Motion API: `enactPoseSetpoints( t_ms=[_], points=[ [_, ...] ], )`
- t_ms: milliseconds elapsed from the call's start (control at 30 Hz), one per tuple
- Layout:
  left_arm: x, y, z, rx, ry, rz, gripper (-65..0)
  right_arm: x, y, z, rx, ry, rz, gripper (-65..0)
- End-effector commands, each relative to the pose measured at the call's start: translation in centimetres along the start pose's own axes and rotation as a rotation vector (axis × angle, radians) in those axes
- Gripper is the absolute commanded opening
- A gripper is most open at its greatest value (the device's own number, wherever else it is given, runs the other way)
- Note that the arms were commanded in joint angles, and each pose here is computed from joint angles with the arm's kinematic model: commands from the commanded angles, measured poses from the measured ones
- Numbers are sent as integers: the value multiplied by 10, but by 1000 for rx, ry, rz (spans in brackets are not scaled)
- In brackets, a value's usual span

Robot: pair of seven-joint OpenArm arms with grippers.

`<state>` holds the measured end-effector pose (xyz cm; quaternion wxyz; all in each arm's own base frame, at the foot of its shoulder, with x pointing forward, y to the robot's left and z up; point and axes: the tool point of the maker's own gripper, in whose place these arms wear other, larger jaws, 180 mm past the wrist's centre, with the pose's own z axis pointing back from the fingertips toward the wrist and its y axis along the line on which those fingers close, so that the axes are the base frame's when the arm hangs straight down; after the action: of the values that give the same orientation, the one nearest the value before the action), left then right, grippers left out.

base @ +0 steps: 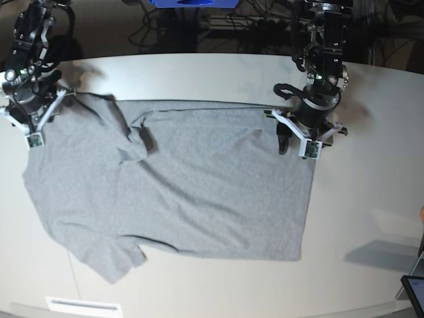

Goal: Fold the T-shirt properly
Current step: 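Grasp the shirt's shoulder corners with both grippers and pull them apart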

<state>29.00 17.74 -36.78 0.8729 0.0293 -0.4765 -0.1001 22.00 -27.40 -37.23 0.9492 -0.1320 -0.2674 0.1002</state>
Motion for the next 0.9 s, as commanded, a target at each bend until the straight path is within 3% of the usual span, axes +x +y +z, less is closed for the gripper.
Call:
enactPoseSetpoints(
  t_ms=[0,133,567,867],
  points=[
    [7,0,0,-1,-27,-12,-349,4,-8,1,-18,-20,-4,-421],
    [-10,1,-3,-2,19,-5,-349,-13,-5,-11,5,29,-26,-421],
    [-74,48,-7,49,201,-91,-349,-37,5,-54,87,56,-74,-422],
    [-71,46,-2,41,158,-102,-349,-47,-8,-52,62,101,-59,-424]
  ],
)
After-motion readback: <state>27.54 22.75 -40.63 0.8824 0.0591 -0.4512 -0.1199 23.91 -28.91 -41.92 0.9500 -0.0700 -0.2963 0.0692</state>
